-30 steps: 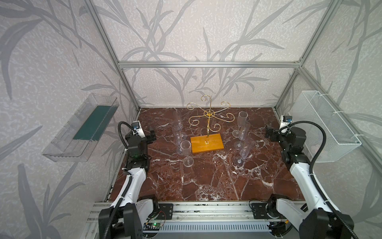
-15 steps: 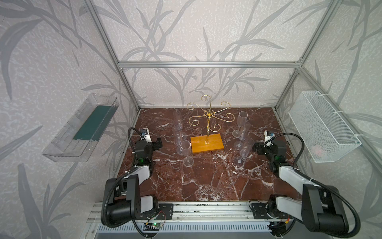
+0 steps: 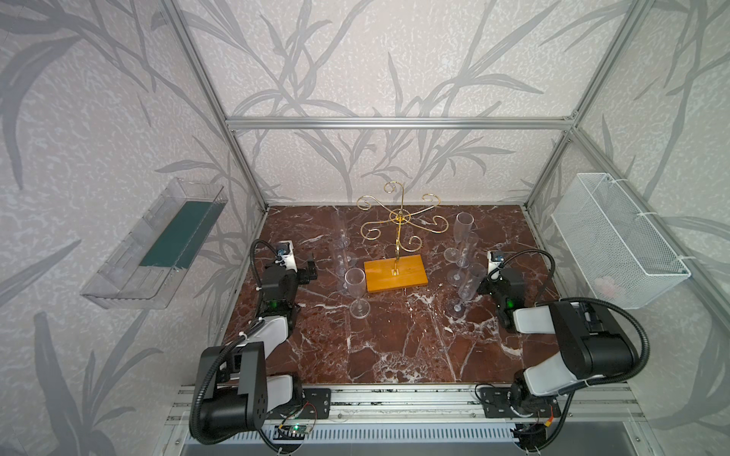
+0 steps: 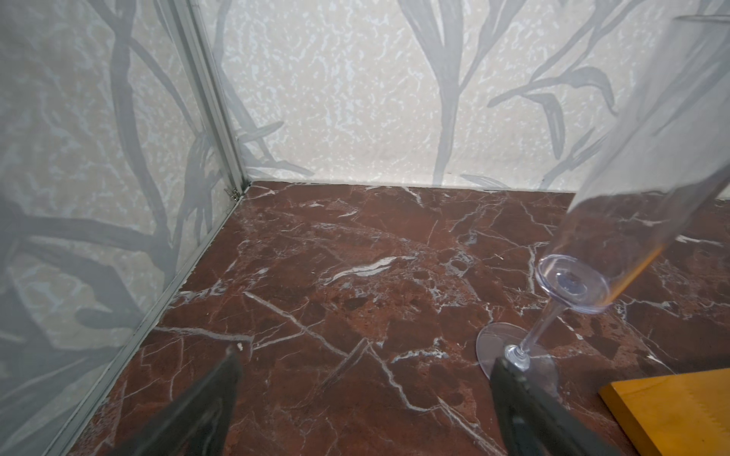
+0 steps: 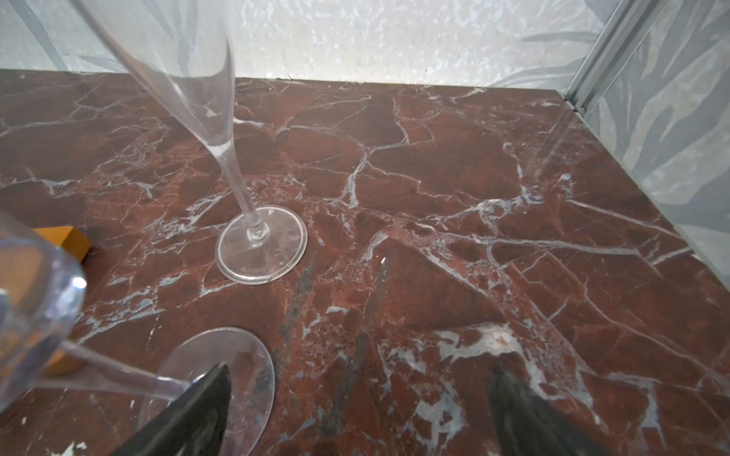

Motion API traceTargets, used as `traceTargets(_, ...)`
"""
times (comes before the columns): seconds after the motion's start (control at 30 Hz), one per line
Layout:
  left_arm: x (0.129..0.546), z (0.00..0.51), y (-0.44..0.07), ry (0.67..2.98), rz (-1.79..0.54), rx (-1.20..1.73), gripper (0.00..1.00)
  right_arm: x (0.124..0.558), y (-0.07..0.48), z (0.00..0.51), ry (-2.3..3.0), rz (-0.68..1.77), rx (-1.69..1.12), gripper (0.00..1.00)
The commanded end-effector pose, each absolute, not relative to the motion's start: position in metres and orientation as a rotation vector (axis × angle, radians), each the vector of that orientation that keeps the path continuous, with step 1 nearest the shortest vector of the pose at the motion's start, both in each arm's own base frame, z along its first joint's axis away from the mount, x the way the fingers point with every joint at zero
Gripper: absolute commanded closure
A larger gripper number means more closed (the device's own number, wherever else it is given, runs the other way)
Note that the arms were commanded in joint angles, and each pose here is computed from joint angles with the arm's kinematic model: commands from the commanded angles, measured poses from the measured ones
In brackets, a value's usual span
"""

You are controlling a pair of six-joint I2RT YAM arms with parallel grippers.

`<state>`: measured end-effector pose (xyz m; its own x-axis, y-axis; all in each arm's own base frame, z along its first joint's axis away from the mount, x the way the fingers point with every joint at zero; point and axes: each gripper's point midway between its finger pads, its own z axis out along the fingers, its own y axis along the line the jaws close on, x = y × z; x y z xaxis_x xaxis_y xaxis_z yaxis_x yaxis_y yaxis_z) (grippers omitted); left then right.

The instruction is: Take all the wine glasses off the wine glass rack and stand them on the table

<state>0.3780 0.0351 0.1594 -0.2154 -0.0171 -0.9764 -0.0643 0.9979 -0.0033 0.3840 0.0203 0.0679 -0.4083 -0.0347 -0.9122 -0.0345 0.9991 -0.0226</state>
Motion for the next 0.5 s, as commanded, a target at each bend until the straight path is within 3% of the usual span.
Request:
traceTargets(0.0,0.375,0.160,0.033,1.794,0.048,-0.051,0.01,0.393,0.015,0.090,1.935,-0.050,-0.033,0.01)
traceTargets(0.23,0.361,0.129,0.035,1.849,0.097,-0.097,0.01,0.393,0.015,0.092,1.923,-0.053,-0.035,0.01)
traceTargets(0.47,0.378,0.114,0.027,1.847,0.029,-0.088,0.01,0.393,0.015,0.092,1.922,-0.054,-0.036,0.01)
